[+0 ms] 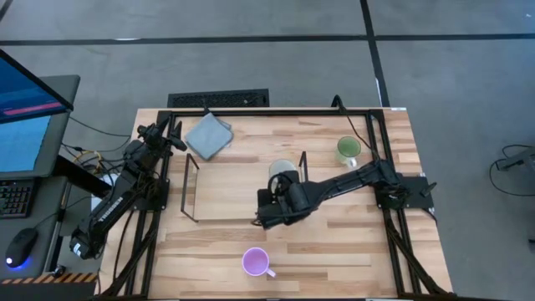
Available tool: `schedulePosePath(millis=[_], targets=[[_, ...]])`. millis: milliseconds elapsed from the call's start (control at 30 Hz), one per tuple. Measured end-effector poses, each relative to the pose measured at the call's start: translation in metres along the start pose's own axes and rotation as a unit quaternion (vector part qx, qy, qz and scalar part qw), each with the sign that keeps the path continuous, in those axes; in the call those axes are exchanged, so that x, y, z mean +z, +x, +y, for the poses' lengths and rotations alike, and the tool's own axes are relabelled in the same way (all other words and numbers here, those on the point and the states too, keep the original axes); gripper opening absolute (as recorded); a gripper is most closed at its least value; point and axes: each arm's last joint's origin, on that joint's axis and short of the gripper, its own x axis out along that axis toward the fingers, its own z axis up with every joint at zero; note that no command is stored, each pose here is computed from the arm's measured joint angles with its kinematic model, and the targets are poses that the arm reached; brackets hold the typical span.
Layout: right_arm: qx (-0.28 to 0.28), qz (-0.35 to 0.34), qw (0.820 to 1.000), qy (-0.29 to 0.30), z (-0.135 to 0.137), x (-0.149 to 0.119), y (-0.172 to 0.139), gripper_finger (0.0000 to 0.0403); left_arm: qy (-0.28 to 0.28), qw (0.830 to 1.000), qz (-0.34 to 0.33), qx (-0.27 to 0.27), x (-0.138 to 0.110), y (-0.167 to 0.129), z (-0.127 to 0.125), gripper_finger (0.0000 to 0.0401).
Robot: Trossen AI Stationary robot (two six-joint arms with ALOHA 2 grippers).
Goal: Stack small to large cups/mugs on shelf
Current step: Put the light green mug on the shelf
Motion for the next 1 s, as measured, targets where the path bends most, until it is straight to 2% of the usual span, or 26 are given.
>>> schedulePosePath(millis=[467, 1000], targets=[[-0.037, 0.002, 0.999, -0.029, 0.012, -0.015, 0.034, 0.0067, 0.0, 1.0, 0.0, 0.0, 0.0, 0.0, 0.0, 0.0254], [-0.036, 0.017, 0.999, -0.02, 0.013, -0.022, 0.033, 0.0071, 0.0, 1.0, -0.002, 0.0, 0.0, 0.0, 0.0, 0.0254]])
